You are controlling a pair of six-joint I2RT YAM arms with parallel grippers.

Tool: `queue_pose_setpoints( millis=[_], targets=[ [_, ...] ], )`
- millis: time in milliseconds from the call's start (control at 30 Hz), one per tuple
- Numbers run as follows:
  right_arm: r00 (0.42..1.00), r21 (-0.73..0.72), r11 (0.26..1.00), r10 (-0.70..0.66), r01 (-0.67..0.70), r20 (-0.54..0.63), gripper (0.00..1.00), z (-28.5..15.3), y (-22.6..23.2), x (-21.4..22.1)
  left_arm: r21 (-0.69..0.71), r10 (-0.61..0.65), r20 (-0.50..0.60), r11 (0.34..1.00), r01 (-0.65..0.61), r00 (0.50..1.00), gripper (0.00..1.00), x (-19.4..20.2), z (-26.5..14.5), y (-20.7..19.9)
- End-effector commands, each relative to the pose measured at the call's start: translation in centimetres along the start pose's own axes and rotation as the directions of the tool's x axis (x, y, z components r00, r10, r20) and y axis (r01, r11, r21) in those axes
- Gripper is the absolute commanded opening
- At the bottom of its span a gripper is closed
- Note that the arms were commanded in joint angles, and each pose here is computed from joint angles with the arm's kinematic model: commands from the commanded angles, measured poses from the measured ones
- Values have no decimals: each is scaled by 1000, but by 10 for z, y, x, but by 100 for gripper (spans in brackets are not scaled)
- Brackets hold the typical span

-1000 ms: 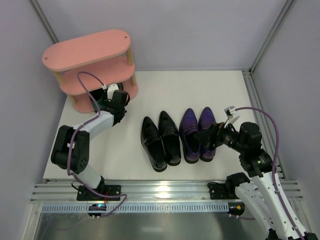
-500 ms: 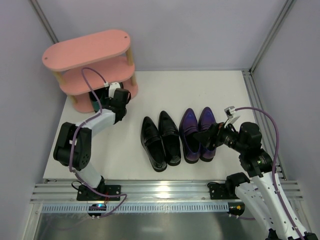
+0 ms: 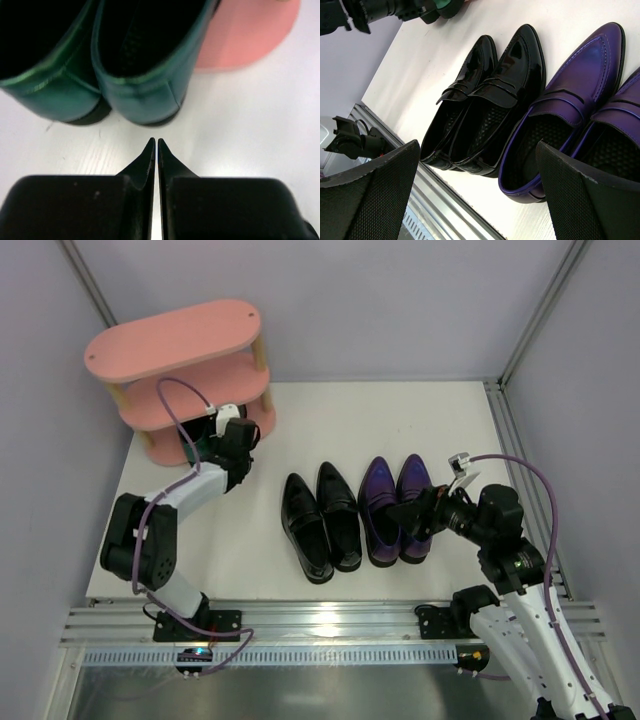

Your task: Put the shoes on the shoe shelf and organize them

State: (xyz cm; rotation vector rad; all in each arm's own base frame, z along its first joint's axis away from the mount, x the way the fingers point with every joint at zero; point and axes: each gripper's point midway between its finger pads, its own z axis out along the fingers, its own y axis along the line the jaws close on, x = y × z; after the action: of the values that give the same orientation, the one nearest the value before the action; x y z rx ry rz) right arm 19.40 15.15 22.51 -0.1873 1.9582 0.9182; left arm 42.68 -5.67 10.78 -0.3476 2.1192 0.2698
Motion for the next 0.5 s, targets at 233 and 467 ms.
queue_pose_setpoints(
  millis=[233,467],
  targets=[
    [999,-8,1000,-22,22,40,97,-4,5,-8,485,-97,-105,864,136,990,6,11,-131,-75],
    [998,23,999,-29,27,61,97,-8,2,-12,659,-127,-178,721,214,976,67,24,-200,-94]
  ],
)
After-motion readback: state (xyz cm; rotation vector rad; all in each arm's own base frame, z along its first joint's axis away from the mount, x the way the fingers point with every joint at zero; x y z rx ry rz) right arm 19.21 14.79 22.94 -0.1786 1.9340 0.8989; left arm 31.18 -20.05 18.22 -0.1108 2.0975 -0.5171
